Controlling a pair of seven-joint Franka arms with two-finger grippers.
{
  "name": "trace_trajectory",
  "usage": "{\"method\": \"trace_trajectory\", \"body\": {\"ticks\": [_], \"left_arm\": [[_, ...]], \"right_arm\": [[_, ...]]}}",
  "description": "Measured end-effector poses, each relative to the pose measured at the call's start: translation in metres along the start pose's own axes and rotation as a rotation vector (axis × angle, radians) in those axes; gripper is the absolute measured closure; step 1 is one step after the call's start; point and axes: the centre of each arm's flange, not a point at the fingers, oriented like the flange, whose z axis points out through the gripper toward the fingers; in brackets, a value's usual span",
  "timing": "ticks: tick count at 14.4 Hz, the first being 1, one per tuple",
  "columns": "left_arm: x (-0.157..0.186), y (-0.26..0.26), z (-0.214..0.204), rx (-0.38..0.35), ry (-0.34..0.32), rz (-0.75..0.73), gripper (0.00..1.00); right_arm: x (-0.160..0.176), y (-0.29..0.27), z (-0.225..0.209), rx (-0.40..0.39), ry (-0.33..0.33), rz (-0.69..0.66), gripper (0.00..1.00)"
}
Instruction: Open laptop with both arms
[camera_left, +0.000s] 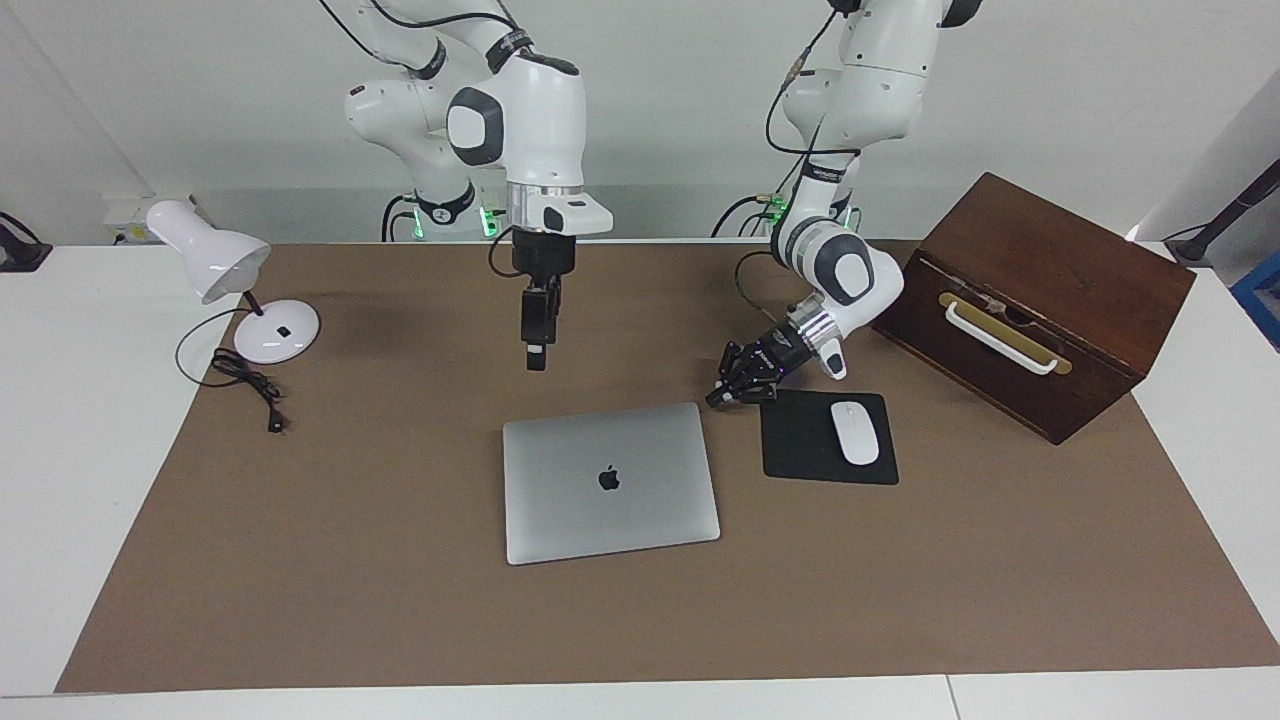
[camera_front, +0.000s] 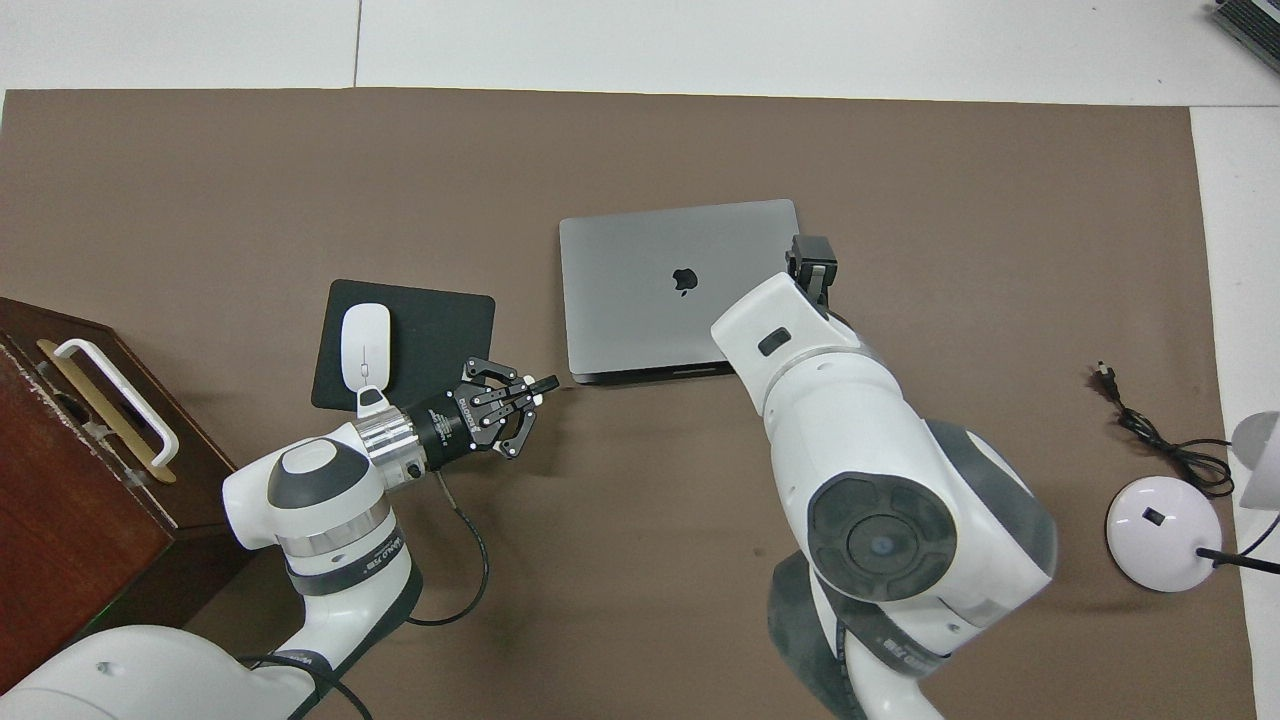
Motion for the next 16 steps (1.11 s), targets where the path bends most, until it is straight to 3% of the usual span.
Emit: {"method": "trace_trajectory", "body": {"ticks": [11, 16], "left_arm": [[0.006, -0.001, 0.014, -0.047, -0.009, 0.001, 0.99], [-0.001, -0.004, 0.023, -0.054, -0.01, 0.001, 0.99]], "right_arm": [[0.044, -0.046, 0.057, 0.08, 0.021, -0.044, 0.0], [0.052, -0.057, 0.072, 0.066, 0.016, -0.037, 0.0]]}}
